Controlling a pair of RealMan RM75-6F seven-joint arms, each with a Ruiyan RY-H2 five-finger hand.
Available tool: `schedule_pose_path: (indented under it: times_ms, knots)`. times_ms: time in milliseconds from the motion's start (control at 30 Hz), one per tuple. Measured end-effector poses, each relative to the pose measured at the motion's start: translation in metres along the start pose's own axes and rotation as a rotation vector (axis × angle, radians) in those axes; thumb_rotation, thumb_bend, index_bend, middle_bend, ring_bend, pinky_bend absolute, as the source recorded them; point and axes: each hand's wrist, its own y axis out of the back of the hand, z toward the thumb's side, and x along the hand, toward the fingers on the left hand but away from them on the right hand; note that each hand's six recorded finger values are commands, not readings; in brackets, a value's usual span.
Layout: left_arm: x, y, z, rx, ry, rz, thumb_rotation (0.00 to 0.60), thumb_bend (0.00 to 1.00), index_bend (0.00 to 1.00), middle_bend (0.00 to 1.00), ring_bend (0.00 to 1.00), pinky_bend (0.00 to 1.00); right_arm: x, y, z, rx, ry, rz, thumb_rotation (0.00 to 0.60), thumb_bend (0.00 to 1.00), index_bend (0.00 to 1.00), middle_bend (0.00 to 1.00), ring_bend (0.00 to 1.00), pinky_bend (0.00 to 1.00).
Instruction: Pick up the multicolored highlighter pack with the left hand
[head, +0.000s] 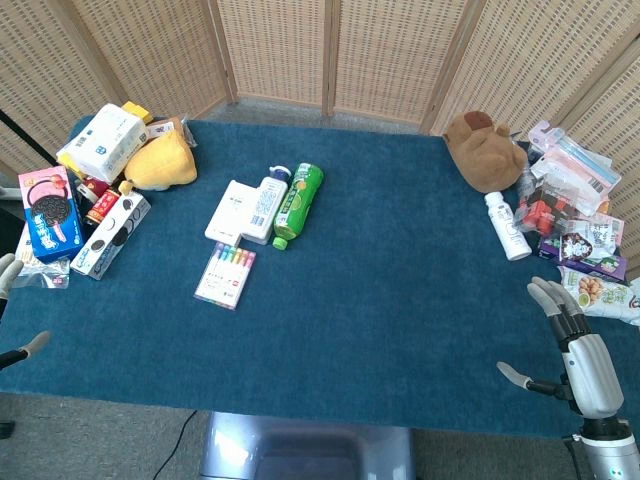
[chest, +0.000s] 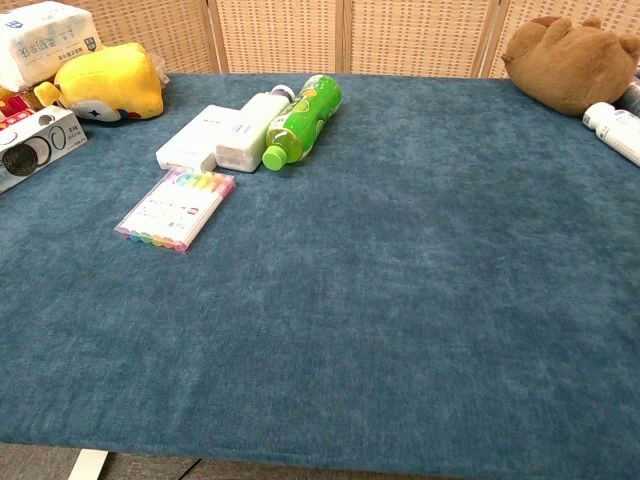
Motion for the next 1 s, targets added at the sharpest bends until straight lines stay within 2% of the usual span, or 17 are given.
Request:
schedule_pose_path:
  times_ms: [200, 300, 367, 500, 733, 833, 1000]
  knots:
    - [0.001, -0.008, 0.0, 0.039, -0.03, -0.034, 0.6, 0.0, 0.0, 0.0, 0.0, 0.0, -0.001, 0.001, 0.0, 0.006, -0.002, -0.005, 0.6, 0.09, 0.0, 0.0, 0.0, 0.0]
    - [0.006, -0.016, 0.003, 0.07, -0.077, -0.064, 0.6, 0.0, 0.0, 0.0, 0.0, 0.0, -0.001, 0.001, 0.0, 0.011, 0.0, -0.01, 0.6, 0.09, 0.0, 0.0, 0.0, 0.0]
    - [0.014, -0.022, 0.008, 0.108, -0.141, -0.086, 0.6, 0.0, 0.0, 0.0, 0.0, 0.0, -0.002, 0.001, 0.0, 0.014, -0.002, -0.012, 0.6, 0.09, 0.0, 0.0, 0.0, 0.0]
    - [0.039, -0.032, 0.028, 0.192, -0.315, -0.112, 0.6, 0.0, 0.0, 0.0, 0.0, 0.0, -0.004, 0.001, -0.003, 0.023, -0.011, -0.017, 0.6, 0.09, 0.0, 0.0, 0.0, 0.0]
    - [0.095, -0.052, 0.076, 0.392, -0.701, -0.126, 0.6, 0.0, 0.0, 0.0, 0.0, 0.0, -0.008, 0.004, -0.007, 0.029, -0.026, -0.035, 0.6, 0.09, 0.0, 0.0, 0.0, 0.0]
    - [0.114, -0.065, 0.092, 0.474, -0.837, -0.135, 0.6, 0.0, 0.0, 0.0, 0.0, 0.0, -0.01, 0.006, -0.01, 0.029, -0.034, -0.043, 0.6, 0.09, 0.0, 0.0, 0.0, 0.0]
    - [0.137, -0.092, 0.113, 0.573, -0.993, -0.169, 0.6, 0.0, 0.0, 0.0, 0.0, 0.0, -0.012, 0.009, -0.017, 0.034, -0.056, -0.049, 0.6, 0.09, 0.0, 0.0, 0.0, 0.0]
